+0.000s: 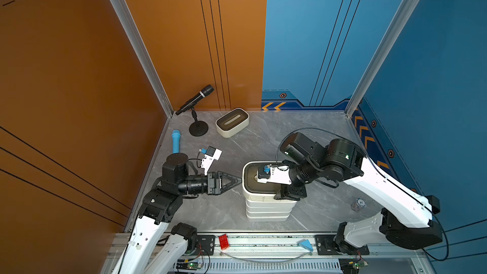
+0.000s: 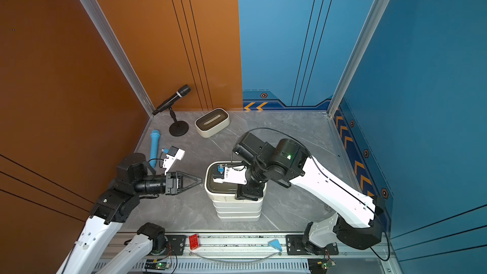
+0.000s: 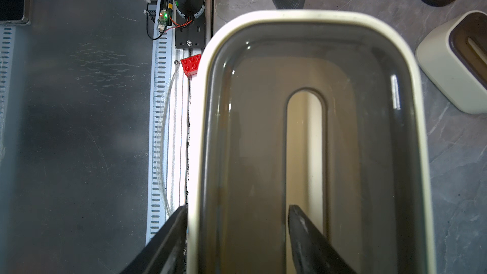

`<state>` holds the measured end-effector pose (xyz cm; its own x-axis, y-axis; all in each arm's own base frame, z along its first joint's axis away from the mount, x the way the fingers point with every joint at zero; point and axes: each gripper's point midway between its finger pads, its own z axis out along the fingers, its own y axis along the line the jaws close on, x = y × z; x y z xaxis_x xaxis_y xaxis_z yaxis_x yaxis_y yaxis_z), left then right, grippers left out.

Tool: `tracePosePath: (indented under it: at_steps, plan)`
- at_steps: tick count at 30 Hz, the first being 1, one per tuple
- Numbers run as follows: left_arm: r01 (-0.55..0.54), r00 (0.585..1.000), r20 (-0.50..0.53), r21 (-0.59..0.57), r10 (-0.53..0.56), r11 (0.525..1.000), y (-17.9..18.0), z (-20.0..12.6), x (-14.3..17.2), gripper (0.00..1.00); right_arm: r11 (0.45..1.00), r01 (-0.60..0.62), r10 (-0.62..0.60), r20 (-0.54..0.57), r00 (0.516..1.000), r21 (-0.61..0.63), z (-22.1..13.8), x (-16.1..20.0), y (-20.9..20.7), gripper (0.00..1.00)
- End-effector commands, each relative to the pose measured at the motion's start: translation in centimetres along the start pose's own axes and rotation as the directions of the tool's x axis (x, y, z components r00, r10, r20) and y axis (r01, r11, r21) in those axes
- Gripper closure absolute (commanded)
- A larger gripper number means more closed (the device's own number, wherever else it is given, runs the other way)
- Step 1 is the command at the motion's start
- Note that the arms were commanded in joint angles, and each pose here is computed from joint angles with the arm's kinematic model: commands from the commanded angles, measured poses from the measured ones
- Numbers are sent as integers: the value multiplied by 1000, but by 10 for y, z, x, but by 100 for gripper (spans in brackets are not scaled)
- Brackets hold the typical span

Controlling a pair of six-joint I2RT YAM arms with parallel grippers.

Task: Stack the tissue boxes
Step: Place the tissue box at the tissue box.

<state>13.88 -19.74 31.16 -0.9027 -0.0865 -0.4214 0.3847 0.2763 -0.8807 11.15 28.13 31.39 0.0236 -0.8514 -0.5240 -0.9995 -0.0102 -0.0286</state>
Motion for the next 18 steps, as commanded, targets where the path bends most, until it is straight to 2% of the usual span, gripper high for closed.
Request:
tracePosePath:
  at_steps: [1,18]
  plan:
    - [-42,999,-1,11,42,999,-8,-2,0,2,1000,1,-2,20,1000,29,-7,-3,-1,36]
    - [-42,999,-6,10,43,999,-8,0,-1,2,999,5,-6,29,1000,48,-13,-5,-3,32]
